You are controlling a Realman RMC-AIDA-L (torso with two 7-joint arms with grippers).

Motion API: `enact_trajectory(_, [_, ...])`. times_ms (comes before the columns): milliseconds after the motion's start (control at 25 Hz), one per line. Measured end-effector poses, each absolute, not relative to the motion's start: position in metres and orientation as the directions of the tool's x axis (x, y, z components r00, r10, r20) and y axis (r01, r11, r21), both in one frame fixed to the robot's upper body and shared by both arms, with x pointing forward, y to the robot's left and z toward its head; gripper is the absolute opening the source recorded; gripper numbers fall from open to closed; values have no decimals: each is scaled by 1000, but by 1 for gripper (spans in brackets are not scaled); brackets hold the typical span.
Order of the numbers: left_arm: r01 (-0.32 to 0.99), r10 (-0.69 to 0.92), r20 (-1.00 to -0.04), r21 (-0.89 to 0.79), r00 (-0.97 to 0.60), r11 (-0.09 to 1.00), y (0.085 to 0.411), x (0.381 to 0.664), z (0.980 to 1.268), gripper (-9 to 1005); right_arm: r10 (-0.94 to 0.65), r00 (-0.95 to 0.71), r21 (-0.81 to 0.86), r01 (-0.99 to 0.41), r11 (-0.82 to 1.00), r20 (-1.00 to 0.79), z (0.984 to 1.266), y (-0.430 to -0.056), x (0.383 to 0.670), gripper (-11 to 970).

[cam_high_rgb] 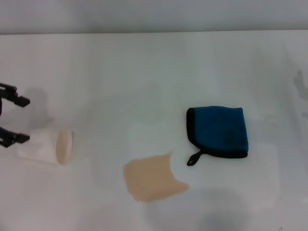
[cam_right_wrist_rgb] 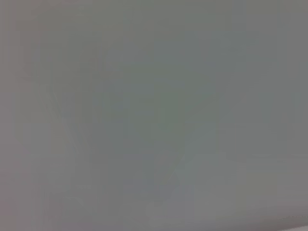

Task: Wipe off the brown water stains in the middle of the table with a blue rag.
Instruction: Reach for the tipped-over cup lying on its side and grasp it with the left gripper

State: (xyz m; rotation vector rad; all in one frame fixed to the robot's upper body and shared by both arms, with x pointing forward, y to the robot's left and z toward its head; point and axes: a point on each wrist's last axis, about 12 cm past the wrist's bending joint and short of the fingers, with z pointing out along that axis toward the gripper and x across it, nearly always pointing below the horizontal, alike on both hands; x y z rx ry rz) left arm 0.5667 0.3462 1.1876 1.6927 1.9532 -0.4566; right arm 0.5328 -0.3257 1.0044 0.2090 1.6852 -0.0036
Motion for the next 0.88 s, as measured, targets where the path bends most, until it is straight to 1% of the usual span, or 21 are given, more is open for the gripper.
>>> enact_trajectory(120, [993,862,-503,55,-59,101,340,571,1183,866,137,-119,120,139,983,-983,1003,-324,532,843])
enact_trajectory(440, [998,890,-457,52,-12,40,337,571,1173,866,102,-165,83,116,990,-981,995,-317,524,843])
enact_trajectory(640, [996,898,-437,93,46,-6,334,572,1172,866,121,-188,98,125,987,-975,988,-315,513,843])
enact_trajectory(880, [990,903,-419,128,100,-51,330,574,1168,866,134,-196,110,125,986,-971,986,-312,510,843])
